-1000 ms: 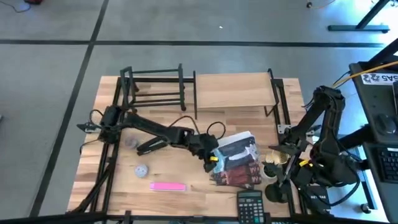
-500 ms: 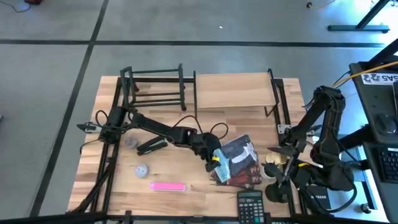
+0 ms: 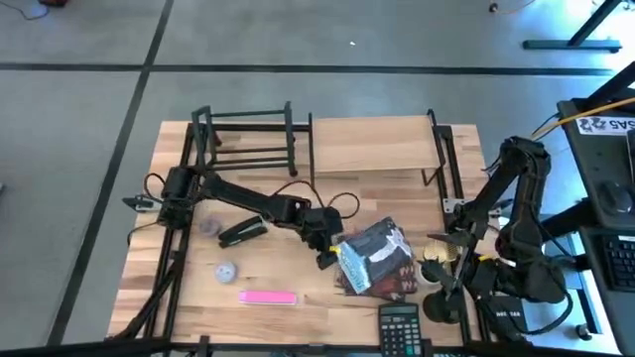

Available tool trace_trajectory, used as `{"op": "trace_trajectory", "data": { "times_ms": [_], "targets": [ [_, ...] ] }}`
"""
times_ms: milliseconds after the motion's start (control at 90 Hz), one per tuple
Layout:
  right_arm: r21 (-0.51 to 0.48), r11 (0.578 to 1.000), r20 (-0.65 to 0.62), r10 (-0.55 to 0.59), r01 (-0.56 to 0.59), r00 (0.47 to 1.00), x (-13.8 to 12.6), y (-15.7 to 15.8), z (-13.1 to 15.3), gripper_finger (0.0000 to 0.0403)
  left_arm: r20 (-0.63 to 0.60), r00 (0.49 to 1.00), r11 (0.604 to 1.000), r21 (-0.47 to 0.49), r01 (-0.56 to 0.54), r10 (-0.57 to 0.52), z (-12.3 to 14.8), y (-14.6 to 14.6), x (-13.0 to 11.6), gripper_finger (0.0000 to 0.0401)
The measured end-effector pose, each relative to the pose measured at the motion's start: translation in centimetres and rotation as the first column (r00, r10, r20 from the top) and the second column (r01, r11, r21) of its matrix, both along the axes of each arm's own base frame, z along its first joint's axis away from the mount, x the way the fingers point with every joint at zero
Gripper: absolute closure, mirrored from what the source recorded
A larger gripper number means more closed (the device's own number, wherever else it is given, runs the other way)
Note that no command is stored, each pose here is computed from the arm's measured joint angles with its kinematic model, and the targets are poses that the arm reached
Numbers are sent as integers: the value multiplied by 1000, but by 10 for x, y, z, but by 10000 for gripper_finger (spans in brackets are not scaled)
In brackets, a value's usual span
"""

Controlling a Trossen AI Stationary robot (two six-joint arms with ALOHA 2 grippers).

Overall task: Stock shelves
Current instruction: Stack the blue book on top of the brown book, then return to home position

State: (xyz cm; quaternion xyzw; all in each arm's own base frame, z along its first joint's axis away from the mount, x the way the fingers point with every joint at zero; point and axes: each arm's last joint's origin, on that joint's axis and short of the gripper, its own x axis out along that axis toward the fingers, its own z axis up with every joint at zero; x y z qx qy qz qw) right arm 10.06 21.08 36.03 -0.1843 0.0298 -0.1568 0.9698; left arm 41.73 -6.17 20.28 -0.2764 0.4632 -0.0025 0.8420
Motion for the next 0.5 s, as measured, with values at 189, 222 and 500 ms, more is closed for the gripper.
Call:
{"op": "trace_trajectory", "data": {
  "times_ms": [189,222,500],
  "targets": [
    [190,959,33,208,-210,978,-3,-15,4,151,65,996,982,177,-68,57,55,-2,-31,212],
    [226,935,20,277,-275,961,0,-19,2,151,92,993,973,213,-85,67,66,-5,-38,212],
    [388,903,-120,250,-187,961,1,-74,-12,181,416,908,948,268,-172,47,150,-17,-120,237]
  ]
}}
